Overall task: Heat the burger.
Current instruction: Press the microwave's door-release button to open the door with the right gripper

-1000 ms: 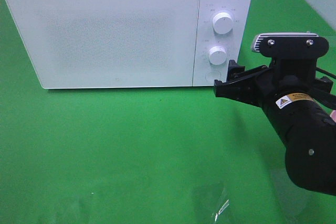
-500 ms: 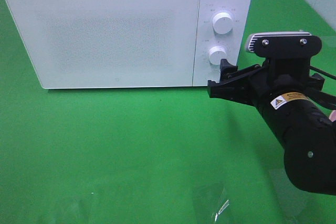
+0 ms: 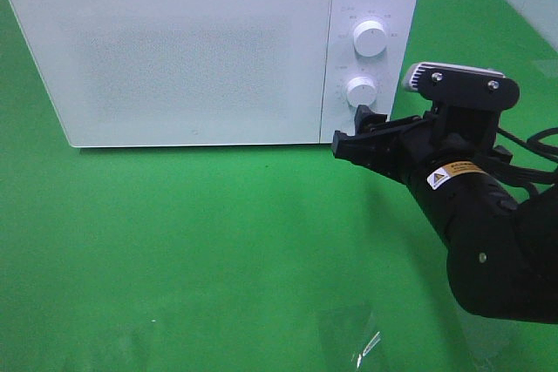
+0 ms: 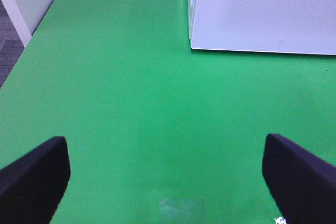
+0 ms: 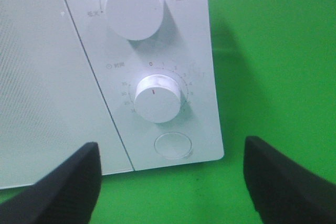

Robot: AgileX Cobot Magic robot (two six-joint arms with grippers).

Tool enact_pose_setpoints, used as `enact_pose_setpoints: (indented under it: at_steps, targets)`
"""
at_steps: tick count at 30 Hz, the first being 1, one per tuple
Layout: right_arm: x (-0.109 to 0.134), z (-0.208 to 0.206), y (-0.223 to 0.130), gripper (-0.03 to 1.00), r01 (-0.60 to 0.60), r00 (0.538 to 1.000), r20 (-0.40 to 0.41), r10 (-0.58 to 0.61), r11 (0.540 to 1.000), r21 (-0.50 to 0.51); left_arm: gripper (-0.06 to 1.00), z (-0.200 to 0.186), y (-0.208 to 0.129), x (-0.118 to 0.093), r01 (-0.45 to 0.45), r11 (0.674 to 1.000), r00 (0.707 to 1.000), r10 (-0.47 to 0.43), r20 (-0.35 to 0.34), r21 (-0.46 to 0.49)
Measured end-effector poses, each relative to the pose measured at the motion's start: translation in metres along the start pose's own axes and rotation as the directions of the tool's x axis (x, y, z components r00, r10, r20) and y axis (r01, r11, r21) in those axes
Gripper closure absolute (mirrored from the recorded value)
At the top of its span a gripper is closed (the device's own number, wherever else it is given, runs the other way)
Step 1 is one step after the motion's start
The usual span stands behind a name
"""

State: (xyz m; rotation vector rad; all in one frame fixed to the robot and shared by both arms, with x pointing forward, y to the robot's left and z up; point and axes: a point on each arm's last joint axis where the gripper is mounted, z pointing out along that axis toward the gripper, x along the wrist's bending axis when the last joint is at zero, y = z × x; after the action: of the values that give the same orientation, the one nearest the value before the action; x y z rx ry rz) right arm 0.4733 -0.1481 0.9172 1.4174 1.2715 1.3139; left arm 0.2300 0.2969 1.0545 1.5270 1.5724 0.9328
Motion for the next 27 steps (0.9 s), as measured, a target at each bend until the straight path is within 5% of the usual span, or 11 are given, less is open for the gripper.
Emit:
enact_pose_setpoints:
  at_steps: [4,6,8,11,13,14,15,16,19,23,27]
  targets:
    - [0.0,0.0,0.0,0.34,-0.173,0.985,0.001,0.173,0.985,0.004,0.04,0.0,0.0,0.0,0.0,1.0,1.0,0.0,0.0,0.0]
    - [0.0,0.0,-0.004,0.48,-0.441,0.897,0.017,0.441,0.897,0.037,0.04,0.0,0.0,0.0,0.0,1.0,1.0,0.0,0.0,0.0]
    - [0.0,0.0,-0.005,0.58,-0.562,0.827,0.031,0.561,0.826,0.049,0.04,0.0,0.0,0.0,0.0,1.0,1.0,0.0,0.0,0.0]
    - [0.0,0.0,-0.006,0.63,-0.622,0.783,0.038,0.621,0.782,0.05,0.04,0.0,0.0,0.0,0.0,1.0,1.0,0.0,0.0,0.0]
    - [0.0,0.0,-0.006,0.78,-0.793,0.609,0.049,0.792,0.607,0.039,0.04,0.0,0.0,0.0,0.0,1.0,1.0,0.0,0.0,0.0]
    - [0.0,0.0,-0.006,0.78,-0.793,0.609,0.049,0.792,0.607,0.039,0.04,0.0,0.0,0.0,0.0,1.0,1.0,0.0,0.0,0.0]
    - [0.0,0.0,-0.007,0.86,-0.846,0.532,0.061,0.844,0.531,0.04,0.04,0.0,0.0,0.0,0.0,1.0,1.0,0.0,0.0,0.0]
    - [0.0,0.0,-0.007,0.86,-0.846,0.532,0.061,0.844,0.531,0.04,0.04,0.0,0.0,0.0,0.0,1.0,1.0,0.0,0.0,0.0]
    - [0.0,-0.001,-0.011,0.96,-0.908,0.419,0.111,0.901,0.417,0.046,0.04,0.0,0.0,0.0,0.0,1.0,1.0,0.0,0.0,0.0]
    - [-0.001,-0.001,-0.015,0.97,-0.936,0.352,0.153,0.923,0.35,0.046,0.04,0.0,0.0,0.0,0.0,1.0,1.0,0.0,0.0,0.0]
    - [-0.001,-0.001,-0.016,0.97,-0.941,0.339,0.174,0.925,0.336,0.047,0.04,0.0,0.0,0.0,0.0,1.0,1.0,0.0,0.0,0.0]
